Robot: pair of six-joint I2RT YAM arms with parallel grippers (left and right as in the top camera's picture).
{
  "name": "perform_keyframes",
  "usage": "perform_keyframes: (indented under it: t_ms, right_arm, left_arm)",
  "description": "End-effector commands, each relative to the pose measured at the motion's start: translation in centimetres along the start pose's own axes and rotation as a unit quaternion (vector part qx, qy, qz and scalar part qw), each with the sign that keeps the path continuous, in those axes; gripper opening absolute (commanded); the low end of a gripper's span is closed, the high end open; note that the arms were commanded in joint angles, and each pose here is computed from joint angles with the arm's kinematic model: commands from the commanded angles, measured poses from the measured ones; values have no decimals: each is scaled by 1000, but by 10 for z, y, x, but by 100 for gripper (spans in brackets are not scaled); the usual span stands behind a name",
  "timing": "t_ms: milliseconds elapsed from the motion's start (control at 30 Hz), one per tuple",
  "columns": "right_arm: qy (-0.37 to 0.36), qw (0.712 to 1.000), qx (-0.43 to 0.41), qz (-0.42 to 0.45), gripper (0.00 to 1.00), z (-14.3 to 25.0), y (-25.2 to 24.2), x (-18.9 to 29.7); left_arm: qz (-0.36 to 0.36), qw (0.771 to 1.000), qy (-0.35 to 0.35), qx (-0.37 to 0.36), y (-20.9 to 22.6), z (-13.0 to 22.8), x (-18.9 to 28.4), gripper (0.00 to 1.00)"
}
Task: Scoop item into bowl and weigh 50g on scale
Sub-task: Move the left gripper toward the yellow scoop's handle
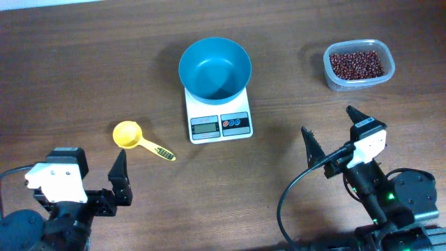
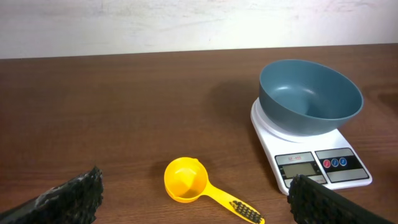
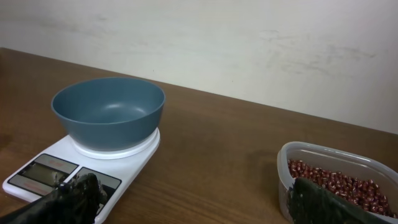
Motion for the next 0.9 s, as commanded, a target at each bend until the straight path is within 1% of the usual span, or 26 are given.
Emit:
perform_keyframes:
  t_ms: [0,233,333,367,433,500,633,700,800,833,867]
  right_arm:
    - [0,1000,0,-5,99,2,2,0]
    - [0,1000,0,-5,98,2,2,0]
    - [0,1000,0,-5,99,2,2,0]
    - [0,1000,0,-5,99,2,2,0]
    - [0,1000,0,-5,99,2,2,0]
    - [0,1000,0,-5,99,2,2,0]
    - [0,1000,0,-5,99,2,2,0]
    - [0,1000,0,-5,99,2,2,0]
    - [0,1000,0,-5,99,2,2,0]
    - [0,1000,0,-5,99,2,2,0]
    - [0,1000,0,-5,99,2,2,0]
  left_arm:
    - [7,1000,-8,6,-3,-8,4,99]
    - [19,1000,-9,6,-6,-9,4,99]
    - [8,1000,-18,16,-6,-21,8,99]
    - [5,1000,-16,17,-8,-31,8,99]
    - [0,1000,4,21,-11,-47,3,99]
    - [-9,999,42,27,-13,-62,-7,99]
    - [-22,989,141,41,-20,-91,-21,99]
    - [22,980,189,56,-34,-101,-26,99]
    - [99,963,238,82,-51,-95,-28,99]
    - [139,951,259,96,-60,-90,-27,99]
    - [163,942,273,106,-65,-88,-26,99]
Point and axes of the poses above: each gripper's point midway between its finger pads, its own x axis back along the fingers, its own y axis along the line the jaws close on, z = x × y, the point moved 6 cm from there along x, back along the fingers, and after that the axes turned 14 degrees about x, right-handed, at the moved point
